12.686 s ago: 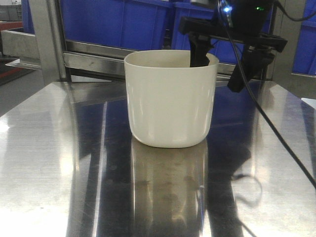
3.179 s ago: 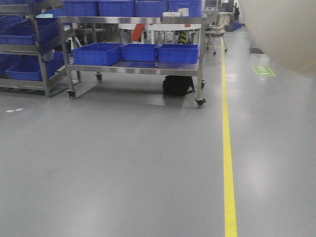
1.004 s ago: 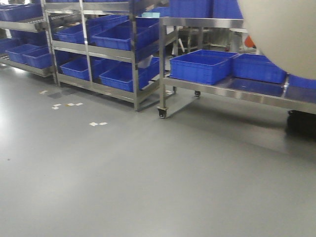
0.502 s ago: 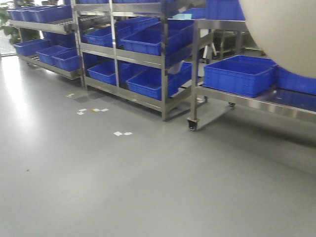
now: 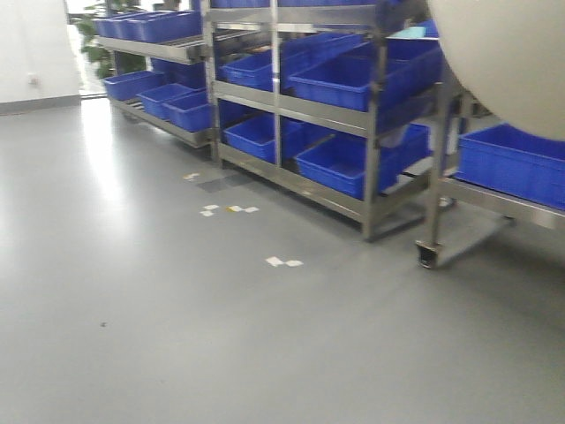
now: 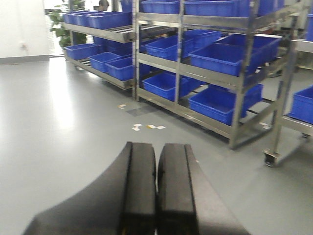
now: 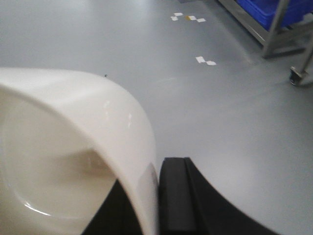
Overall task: Move white bin to right shelf second layer
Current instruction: 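Drive along the yellow floor line past the blue crate racks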
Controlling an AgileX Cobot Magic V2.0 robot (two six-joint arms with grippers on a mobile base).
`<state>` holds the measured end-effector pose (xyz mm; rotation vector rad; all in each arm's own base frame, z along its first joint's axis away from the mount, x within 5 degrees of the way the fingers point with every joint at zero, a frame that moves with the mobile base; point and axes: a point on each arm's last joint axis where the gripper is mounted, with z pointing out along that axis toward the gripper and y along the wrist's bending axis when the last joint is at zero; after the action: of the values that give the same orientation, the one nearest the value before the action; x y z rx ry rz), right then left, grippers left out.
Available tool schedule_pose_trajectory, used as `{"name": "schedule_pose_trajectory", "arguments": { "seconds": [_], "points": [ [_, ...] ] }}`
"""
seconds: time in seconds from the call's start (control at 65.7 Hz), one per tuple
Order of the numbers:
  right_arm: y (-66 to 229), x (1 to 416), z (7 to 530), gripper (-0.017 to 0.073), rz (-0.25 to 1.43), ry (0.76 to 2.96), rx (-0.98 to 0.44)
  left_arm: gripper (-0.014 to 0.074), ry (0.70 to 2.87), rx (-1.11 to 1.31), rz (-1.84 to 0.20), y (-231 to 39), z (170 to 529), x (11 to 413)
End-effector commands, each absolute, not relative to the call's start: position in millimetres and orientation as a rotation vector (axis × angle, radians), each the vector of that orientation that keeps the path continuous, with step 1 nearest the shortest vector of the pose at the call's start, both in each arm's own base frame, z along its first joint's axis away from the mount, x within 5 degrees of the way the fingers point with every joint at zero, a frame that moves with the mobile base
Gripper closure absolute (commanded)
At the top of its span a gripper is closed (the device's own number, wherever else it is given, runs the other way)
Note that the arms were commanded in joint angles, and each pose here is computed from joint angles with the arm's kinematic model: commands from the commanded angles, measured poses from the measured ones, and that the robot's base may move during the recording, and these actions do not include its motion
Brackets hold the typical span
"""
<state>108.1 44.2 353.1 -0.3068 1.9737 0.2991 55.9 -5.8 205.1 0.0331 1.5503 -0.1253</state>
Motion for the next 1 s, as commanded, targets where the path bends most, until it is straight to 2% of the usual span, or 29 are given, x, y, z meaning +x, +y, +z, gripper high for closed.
{"name": "schedule_pose_trajectory", "arguments": {
  "seconds": [0.0,0.989],
  "points": [
    [44.5,110.2,371.6,0.0506,0.312,1.849,-0.290,0.0509,1.499,0.025,-0.134,-5.6,200.6,56.9],
    [44.5,110.2,371.6,0.0506,0.312,1.849,-0.290,0.0509,1.499,0.025,-0.134,-5.6,200.6,56.9]
  ]
}}
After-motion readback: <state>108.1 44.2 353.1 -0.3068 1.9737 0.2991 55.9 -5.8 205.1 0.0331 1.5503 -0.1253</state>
